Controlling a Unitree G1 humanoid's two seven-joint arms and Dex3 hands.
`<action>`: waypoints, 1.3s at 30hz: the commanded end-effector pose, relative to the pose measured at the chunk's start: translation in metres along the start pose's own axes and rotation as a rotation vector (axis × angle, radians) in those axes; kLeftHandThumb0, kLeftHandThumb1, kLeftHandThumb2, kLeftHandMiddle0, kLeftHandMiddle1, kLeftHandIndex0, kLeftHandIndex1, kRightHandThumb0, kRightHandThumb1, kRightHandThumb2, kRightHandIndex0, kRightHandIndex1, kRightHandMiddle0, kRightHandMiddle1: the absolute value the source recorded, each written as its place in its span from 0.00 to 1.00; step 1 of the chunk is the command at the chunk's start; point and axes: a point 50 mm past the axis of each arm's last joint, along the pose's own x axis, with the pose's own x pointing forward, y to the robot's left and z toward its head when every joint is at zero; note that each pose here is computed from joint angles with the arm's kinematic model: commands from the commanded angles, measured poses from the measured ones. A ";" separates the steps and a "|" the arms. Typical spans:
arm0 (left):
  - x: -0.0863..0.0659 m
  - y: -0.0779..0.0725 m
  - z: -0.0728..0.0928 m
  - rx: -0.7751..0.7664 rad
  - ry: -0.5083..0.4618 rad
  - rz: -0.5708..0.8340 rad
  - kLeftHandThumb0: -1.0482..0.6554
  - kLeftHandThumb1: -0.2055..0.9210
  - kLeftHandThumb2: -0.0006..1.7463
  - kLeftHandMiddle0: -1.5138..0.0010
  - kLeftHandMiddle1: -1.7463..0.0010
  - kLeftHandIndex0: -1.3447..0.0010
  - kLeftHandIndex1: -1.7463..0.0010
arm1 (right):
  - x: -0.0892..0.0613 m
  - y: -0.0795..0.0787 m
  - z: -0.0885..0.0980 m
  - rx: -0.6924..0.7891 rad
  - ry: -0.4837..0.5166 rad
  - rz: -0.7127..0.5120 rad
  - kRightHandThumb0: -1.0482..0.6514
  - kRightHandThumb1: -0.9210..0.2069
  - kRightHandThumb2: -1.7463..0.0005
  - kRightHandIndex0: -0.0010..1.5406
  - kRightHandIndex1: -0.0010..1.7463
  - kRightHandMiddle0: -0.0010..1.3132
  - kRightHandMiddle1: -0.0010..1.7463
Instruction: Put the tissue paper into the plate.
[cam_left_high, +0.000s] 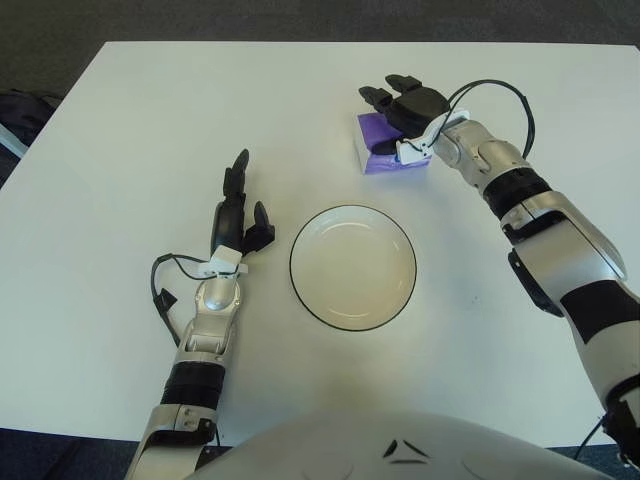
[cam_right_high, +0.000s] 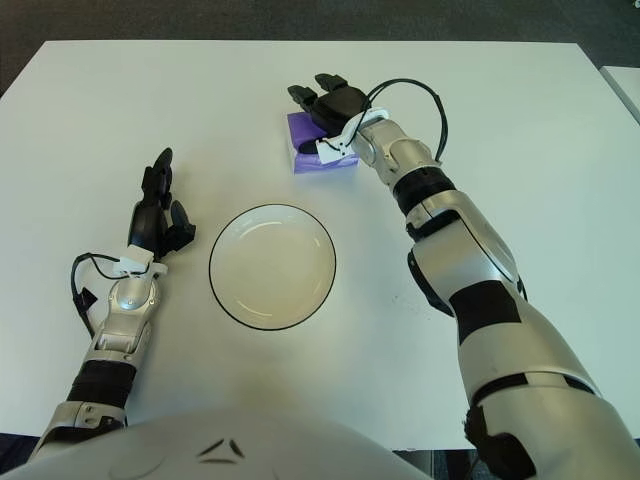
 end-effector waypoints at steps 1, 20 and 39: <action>-0.043 -0.011 -0.046 -0.009 0.274 -0.016 0.21 1.00 0.60 0.90 0.99 1.00 0.76 | 0.002 0.003 -0.004 -0.010 0.043 0.021 0.00 0.00 0.68 0.00 0.00 0.00 0.00; -0.045 -0.010 -0.046 -0.024 0.274 -0.001 0.22 1.00 0.58 0.92 1.00 1.00 0.78 | 0.003 0.027 -0.002 -0.042 0.088 0.139 0.00 0.00 0.69 0.00 0.00 0.00 0.00; -0.047 -0.006 -0.043 -0.028 0.262 0.009 0.20 1.00 0.59 0.92 1.00 1.00 0.78 | -0.003 0.038 -0.007 -0.068 0.068 0.299 0.00 0.00 0.69 0.00 0.00 0.00 0.00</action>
